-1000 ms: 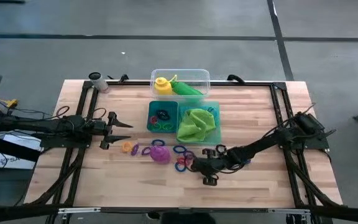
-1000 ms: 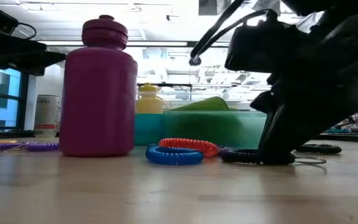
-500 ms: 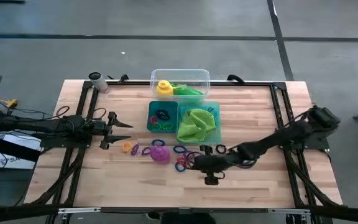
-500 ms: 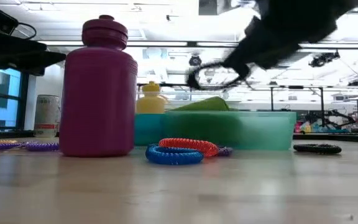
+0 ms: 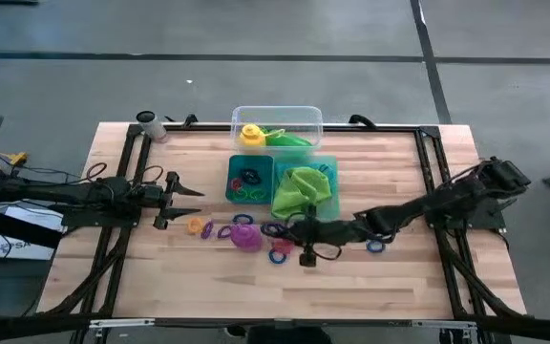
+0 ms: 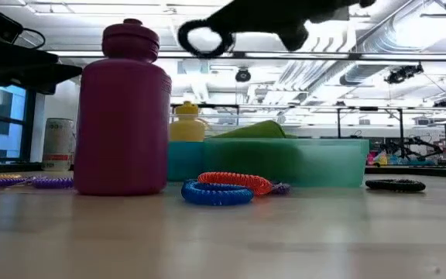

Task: Pick & Place Sports Items
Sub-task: Put the bottom black spring keychain into the blue bin

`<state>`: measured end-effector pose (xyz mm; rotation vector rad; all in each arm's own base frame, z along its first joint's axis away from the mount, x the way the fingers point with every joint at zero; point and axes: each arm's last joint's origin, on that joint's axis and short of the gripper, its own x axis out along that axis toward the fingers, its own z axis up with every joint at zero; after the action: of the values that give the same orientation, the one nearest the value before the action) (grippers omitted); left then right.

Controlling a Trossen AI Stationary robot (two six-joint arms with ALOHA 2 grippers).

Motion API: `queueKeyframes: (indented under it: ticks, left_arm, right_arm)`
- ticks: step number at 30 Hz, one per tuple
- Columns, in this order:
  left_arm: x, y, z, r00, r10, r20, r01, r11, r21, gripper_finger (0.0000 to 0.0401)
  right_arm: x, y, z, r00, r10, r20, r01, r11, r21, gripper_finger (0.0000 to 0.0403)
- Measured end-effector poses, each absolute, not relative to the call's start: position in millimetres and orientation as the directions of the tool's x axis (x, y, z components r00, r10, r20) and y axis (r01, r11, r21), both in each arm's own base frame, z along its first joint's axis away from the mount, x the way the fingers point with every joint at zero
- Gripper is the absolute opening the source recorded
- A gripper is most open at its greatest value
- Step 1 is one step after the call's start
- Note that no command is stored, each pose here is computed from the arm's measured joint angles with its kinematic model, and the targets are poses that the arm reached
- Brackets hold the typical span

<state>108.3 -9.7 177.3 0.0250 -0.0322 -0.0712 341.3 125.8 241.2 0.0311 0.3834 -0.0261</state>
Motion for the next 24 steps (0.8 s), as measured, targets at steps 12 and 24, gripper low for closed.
queueKeyframes:
  ticks: [12,24]
  left_arm:
    - [108,-10,177,0.997,-0.072,0.032,0.071,0.997,0.026,0.0236]
    - [108,-10,177,0.997,-0.072,0.031,0.071,0.997,0.026,0.0236]
  right_arm:
    - [356,81,245,0.931,-0.13,-0.34,0.156,0.987,0.05,0.0]
    - [366,50,256,0.963,-0.126,-0.237,0.16,0.978,0.131,0.0]
